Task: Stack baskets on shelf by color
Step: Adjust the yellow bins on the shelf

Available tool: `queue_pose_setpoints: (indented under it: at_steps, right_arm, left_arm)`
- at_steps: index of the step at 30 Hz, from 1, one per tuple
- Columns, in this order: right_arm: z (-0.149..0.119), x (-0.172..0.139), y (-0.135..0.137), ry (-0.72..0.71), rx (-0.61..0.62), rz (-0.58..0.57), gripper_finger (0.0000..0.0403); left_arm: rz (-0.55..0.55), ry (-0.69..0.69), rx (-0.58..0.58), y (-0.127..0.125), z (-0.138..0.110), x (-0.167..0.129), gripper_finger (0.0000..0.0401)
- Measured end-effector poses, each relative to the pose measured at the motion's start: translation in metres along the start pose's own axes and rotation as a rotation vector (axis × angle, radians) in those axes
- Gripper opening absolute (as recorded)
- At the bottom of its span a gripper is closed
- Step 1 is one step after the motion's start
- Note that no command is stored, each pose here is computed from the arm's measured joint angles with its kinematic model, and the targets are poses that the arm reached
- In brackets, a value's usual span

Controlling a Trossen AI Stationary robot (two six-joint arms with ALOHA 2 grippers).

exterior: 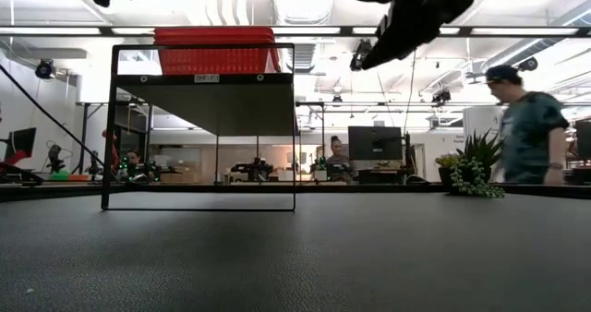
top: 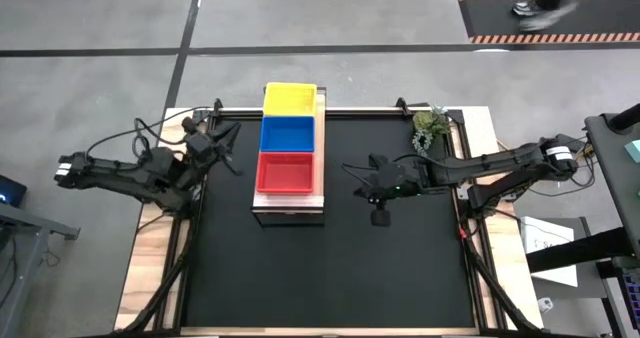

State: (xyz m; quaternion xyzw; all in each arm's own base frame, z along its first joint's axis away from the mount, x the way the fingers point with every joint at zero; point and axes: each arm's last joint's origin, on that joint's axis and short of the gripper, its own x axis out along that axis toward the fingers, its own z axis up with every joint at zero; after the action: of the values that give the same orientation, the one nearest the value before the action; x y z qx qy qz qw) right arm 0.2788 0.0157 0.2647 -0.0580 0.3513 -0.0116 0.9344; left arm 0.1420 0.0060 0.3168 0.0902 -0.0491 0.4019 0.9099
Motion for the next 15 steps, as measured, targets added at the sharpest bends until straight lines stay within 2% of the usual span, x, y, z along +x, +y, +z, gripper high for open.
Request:
queue_pose_setpoints:
  at_steps: [5, 9, 12, 15]
  right_arm:
    - [-0.016, 0.001, 0.001, -0.009, 0.042, -0.002, 0.0008]
    - [-0.025, 0.005, 0.002, -0.006, 0.058, -0.001, 0.0008]
    - [-0.026, 0.005, 0.002, -0.004, 0.059, -0.001, 0.0008]
    - [-0.026, 0.005, 0.002, -0.006, 0.059, -0.001, 0.0008]
  left_arm:
    - [0.027, 0.027, -0.004, -0.005, -0.004, 0.015, 0.0000]
    - [-0.032, 0.041, 0.023, -0.012, -0.005, 0.034, 0.0000]
    - [-0.033, 0.051, 0.039, -0.011, 0.005, 0.049, 0.0000]
    - [-0.037, 0.132, 0.083, -0.009, 0.014, 0.064, 0.0000]
